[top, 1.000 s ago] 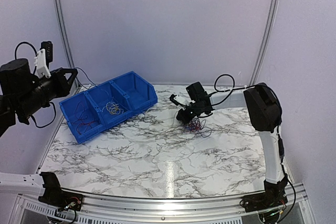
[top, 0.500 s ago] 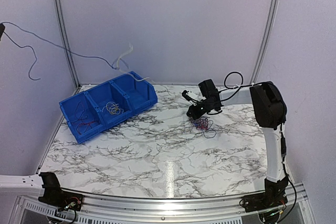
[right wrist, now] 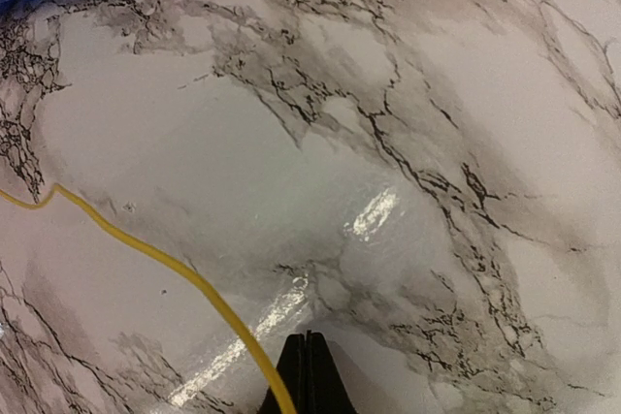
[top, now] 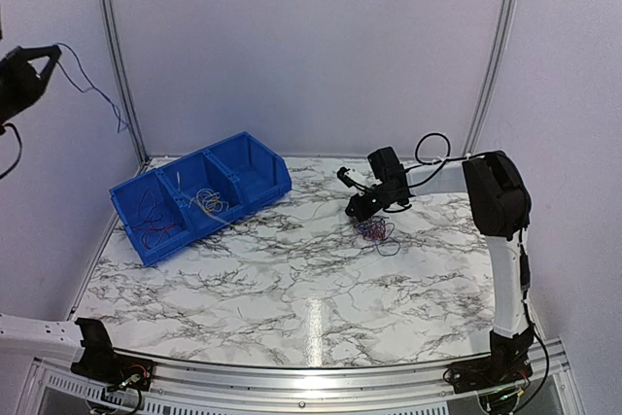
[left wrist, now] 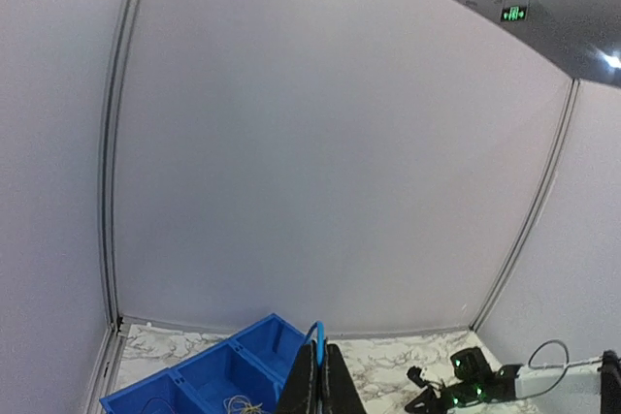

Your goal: Untangle the cables

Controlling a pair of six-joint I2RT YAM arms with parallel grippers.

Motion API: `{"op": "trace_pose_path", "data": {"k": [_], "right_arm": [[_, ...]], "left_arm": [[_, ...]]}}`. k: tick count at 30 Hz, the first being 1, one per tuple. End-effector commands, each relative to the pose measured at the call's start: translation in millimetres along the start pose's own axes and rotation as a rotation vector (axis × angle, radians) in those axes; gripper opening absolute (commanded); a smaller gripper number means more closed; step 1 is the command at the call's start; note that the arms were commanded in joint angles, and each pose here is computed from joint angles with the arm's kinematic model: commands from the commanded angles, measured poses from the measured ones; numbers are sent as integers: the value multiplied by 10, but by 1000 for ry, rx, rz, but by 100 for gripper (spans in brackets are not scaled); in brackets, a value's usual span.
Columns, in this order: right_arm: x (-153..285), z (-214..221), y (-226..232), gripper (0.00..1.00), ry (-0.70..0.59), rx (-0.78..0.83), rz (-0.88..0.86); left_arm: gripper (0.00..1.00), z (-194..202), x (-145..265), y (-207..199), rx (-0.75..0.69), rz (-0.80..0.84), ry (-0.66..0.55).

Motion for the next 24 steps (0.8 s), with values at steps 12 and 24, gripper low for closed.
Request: {"op": "trace_pose_path", "data": {"k": [12, 24], "right_arm": [[-152, 523, -63, 0, 202, -94, 0], [284, 157, 51, 40, 146, -11, -36]], "left_arm": [[0, -1378, 975, 611, 246, -18, -414], [0, -402, 331, 212, 170, 17, -158]]}}
Point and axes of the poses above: each gripper's point midway between its finger pads, its own x axis back along the fingers, its own y axis along the line the jaws close on, z = x × y, the point moved 5 cm from there along x, back along the fingers
